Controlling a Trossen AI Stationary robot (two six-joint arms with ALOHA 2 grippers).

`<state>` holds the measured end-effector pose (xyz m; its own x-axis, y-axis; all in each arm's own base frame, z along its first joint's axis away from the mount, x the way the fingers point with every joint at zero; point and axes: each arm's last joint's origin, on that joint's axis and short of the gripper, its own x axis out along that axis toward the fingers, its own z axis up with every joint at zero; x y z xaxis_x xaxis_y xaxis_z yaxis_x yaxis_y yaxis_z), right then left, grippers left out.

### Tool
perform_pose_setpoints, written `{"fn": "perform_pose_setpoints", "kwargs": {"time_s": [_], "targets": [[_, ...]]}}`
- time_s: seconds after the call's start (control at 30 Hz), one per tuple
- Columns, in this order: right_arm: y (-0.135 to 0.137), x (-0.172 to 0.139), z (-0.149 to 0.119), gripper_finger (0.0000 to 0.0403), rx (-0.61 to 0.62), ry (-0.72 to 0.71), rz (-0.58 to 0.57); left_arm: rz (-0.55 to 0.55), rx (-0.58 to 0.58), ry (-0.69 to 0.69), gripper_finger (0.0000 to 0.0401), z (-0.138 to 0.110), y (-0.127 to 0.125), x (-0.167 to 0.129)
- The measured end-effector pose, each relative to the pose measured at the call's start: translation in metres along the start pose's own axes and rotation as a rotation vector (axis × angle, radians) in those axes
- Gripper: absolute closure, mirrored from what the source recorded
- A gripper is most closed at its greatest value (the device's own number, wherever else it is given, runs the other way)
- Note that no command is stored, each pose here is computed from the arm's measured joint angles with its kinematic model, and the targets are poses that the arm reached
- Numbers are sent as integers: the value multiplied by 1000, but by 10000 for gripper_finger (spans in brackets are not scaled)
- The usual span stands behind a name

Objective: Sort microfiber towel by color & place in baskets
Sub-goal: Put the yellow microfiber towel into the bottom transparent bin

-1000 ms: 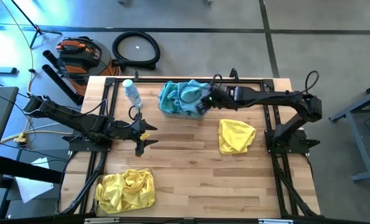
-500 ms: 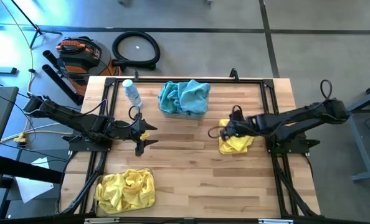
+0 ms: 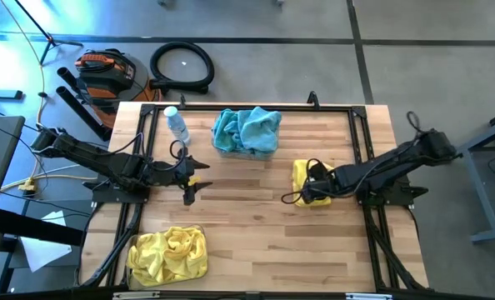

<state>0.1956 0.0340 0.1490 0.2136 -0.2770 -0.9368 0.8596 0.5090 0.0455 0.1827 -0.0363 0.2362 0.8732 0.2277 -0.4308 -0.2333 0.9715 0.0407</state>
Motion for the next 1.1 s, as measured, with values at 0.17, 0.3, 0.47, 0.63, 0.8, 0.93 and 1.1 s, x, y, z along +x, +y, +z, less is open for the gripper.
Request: {"fn": "perform_pose_setpoints", "kwargs": {"time_s": [0.17, 0.3, 0.47, 0.63, 0.8, 0.93, 1.1], "targets": [[8, 20, -7, 288, -10, 59, -61, -1, -33, -12, 142, 1, 0, 1], [14, 26, -11, 360, -37, 15, -71, -8, -62, -53, 142, 5, -3, 4], [29, 0, -10, 380, -68, -47, -2, -21, -90, -109, 142, 10, -9, 14], [49, -47, -3, 396, -148, -216, 139, -16, -117, -160, 142, 13, -16, 26], [73, -94, 9, 395, -249, -401, 254, 25, -131, -238, 142, 18, -19, 40], [93, -115, 21, 400, -338, -516, 315, 15, -113, -307, 142, 22, -22, 53], [115, -120, 31, 401, -439, -606, 336, -23, -117, -345, 142, 35, -30, 69]]}}
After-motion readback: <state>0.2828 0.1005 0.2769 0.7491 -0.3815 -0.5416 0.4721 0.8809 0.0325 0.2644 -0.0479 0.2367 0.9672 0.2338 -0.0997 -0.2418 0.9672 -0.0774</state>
